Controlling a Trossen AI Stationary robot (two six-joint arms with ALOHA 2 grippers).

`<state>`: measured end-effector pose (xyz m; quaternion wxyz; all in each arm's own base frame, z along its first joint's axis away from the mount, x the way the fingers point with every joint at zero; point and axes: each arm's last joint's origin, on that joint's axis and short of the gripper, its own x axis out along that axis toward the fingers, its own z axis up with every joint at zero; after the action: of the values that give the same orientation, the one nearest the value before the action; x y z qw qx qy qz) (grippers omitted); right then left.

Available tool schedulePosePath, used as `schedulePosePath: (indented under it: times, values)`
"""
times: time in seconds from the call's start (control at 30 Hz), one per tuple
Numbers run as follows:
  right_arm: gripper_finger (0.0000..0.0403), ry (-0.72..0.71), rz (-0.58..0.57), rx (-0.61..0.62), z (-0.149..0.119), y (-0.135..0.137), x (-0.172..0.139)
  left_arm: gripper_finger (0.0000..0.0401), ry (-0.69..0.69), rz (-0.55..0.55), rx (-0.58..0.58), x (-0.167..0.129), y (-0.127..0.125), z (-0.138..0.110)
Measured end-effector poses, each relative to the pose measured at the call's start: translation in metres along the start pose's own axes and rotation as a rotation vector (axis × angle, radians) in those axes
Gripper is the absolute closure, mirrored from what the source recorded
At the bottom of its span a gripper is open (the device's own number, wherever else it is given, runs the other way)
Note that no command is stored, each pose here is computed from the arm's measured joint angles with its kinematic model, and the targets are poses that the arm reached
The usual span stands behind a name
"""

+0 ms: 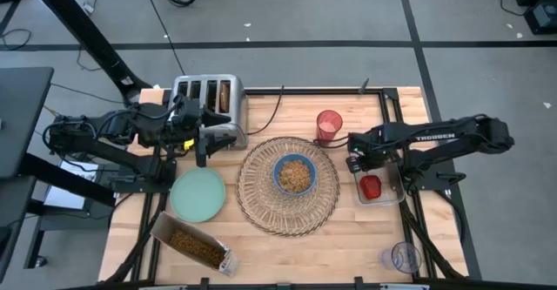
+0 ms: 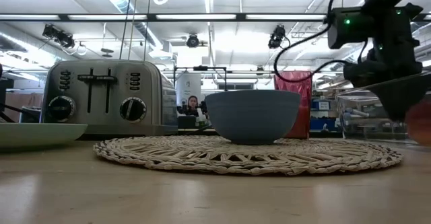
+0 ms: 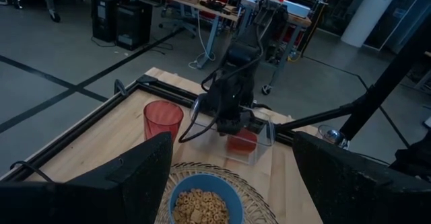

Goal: Arrange a breakfast setting
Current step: Put the red apple to the top left of the blue bowl

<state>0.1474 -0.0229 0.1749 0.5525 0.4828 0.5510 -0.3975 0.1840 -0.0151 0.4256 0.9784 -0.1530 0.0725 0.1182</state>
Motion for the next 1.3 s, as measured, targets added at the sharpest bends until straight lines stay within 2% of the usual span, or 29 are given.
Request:
schedulePosePath:
  times: [0.17, 0.7, 0.9, 1.07, 1.3]
  values:
    - [0.0294, 0.02, -0.028, 0.005, 0.0, 0.001, 0.003, 0.0088, 0.0, 0.0, 0.001, 0.0, 0.0, 0.0]
    - [0.0364, 0.133, 0.015, 0.032, -0.003, 0.002, 0.003, 0.0088, 0.001, 0.001, 0.004, 0.0, 0.0, 0.0]
    - [0.0369, 0.123, 0.013, 0.024, -0.002, 0.002, 0.003, 0.0088, 0.001, 0.001, 0.004, 0.0, 0.0, 0.0]
    - [0.0393, 0.078, 0.004, 0.007, -0.001, 0.002, 0.003, 0.0088, 0.001, 0.0, 0.008, 0.0, 0.0, 0.0]
    - [0.0394, 0.02, 0.069, -0.013, -0.003, -0.001, -0.008, 0.0088, 0.0, 0.001, 0.008, 0.0, 0.0, 0.0]
